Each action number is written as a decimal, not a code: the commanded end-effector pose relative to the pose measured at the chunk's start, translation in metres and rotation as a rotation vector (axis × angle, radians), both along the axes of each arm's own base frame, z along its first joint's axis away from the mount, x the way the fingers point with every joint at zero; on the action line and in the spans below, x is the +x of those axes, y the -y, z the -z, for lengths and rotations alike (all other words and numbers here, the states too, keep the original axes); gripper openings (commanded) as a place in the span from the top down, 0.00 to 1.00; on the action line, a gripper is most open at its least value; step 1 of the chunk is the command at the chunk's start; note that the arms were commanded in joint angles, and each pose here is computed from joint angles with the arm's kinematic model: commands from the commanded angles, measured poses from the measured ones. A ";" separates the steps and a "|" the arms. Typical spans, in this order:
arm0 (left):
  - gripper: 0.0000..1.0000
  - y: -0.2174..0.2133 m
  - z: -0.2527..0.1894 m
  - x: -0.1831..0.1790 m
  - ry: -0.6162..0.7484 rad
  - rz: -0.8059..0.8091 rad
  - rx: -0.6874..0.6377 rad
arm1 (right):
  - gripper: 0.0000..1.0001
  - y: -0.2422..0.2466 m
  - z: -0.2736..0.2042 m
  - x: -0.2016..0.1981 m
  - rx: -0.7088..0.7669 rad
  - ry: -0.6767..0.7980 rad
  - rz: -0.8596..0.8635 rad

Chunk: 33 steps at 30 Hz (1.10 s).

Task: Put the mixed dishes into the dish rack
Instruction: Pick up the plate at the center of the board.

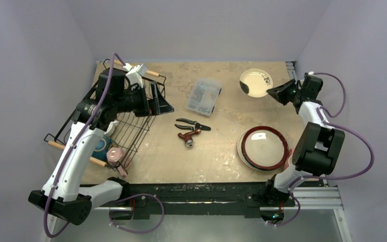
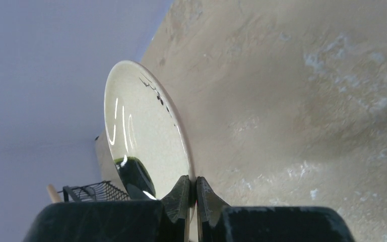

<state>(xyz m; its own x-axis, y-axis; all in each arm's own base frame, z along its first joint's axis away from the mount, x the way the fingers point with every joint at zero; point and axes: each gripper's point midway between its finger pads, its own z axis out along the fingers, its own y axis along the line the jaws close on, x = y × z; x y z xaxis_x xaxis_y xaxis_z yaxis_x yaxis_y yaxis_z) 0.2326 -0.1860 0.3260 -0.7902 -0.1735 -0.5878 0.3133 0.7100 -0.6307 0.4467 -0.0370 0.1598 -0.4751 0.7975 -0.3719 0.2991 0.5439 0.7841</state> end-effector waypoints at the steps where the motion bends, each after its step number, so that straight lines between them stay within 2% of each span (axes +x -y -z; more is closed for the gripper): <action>1: 0.10 0.012 -0.028 0.007 0.073 0.029 -0.082 | 1.00 -0.036 -0.034 -0.011 0.078 0.053 -0.081; 3: 0.11 0.012 -0.033 0.010 0.131 0.014 -0.067 | 1.00 -0.056 -0.043 -0.017 0.095 0.027 -0.122; 7: 0.11 0.004 -0.045 0.017 0.383 -0.010 0.113 | 1.00 -0.101 -0.067 -0.026 0.110 -0.003 -0.228; 10: 0.13 0.008 -0.055 0.018 0.564 0.045 0.233 | 1.00 -0.135 -0.083 -0.035 0.118 -0.012 -0.314; 14: 0.14 0.027 -0.060 0.017 0.847 0.196 0.504 | 1.00 -0.168 -0.101 -0.049 0.151 -0.005 -0.405; 17: 0.14 0.046 -0.057 0.024 0.988 0.290 0.710 | 1.00 -0.193 -0.109 -0.061 0.155 -0.003 -0.478; 21: 0.14 0.074 -0.055 0.033 1.120 0.385 0.861 | 1.00 -0.201 -0.118 -0.072 0.133 0.002 -0.504; 25: 0.13 0.101 -0.035 0.042 1.192 0.517 1.032 | 1.00 -0.202 -0.129 -0.081 0.131 0.012 -0.509; 30: 0.03 0.138 -0.016 0.043 1.256 0.578 1.075 | 1.00 -0.205 -0.134 -0.091 0.134 0.005 -0.515; 33: 0.01 0.153 -0.007 0.050 1.267 0.578 1.107 | 1.00 -0.208 -0.134 -0.095 0.140 -0.002 -0.527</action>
